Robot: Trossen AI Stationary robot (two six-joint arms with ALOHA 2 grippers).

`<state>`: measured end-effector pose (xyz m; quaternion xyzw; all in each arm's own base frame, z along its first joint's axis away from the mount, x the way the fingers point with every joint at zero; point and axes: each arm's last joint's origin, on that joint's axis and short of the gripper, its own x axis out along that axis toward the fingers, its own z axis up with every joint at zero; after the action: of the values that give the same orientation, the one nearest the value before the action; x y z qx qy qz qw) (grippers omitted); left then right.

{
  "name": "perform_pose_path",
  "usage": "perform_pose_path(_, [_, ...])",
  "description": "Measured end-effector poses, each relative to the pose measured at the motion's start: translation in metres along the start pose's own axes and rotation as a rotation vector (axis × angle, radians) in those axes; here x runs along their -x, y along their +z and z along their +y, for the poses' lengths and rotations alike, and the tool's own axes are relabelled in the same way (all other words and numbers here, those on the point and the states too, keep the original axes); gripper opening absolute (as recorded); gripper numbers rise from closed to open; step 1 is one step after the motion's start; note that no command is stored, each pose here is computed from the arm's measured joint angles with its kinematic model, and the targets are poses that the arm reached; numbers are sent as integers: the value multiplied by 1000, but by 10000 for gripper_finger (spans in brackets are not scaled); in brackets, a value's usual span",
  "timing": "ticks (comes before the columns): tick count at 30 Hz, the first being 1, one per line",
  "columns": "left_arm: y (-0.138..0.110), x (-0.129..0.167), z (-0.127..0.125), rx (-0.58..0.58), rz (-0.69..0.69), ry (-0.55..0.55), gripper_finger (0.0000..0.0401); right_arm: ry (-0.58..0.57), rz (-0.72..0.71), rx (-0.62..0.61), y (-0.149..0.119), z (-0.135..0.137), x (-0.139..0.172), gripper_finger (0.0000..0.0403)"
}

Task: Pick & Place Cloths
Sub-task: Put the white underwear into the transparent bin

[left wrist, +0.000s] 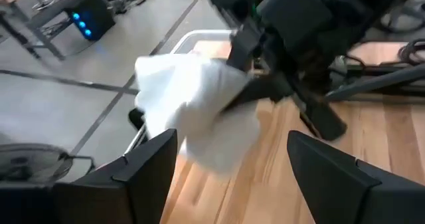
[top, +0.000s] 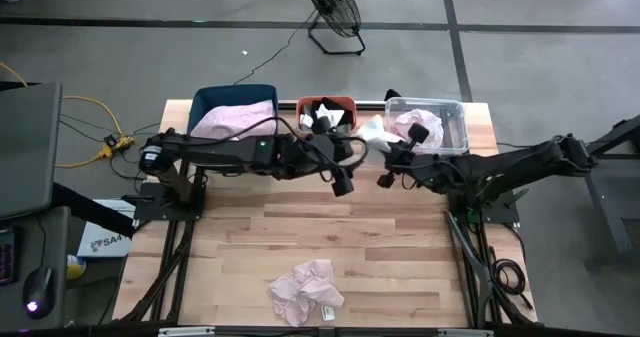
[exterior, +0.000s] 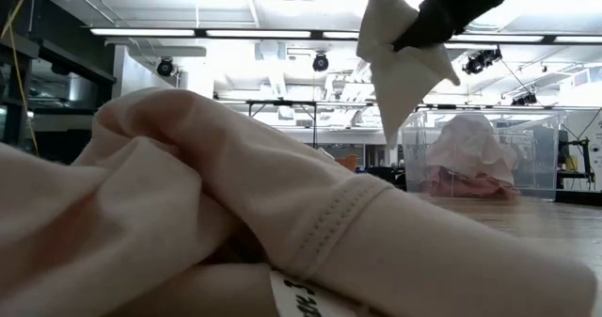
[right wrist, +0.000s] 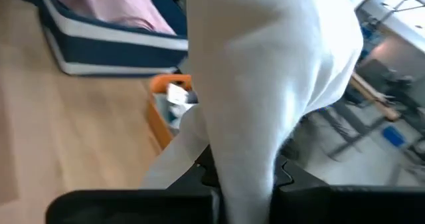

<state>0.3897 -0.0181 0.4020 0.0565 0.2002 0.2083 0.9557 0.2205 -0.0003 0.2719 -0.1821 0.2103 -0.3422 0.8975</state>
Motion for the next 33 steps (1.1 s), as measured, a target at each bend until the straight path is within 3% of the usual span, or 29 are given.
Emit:
perform_pose_path(9, [1,41,4,-12,52,114,280,-210,88,74,12,-16,6,23])
perform_pose_path(14, [-12,43,-4,-10,120,136,280,-373,137,153,19,-26,7,23])
perform_pose_path(20, [-47,27,-12,-28,231,148,280,-565,220,212,24,-43,4,23])
perform_pose_path(29, [-71,17,-18,18,271,166,280,-686,431,260,-1,-80,-20,23])
perform_pose_path(33, [-71,17,-18,29,266,168,280,-577,521,161,-23,-95,-28,23])
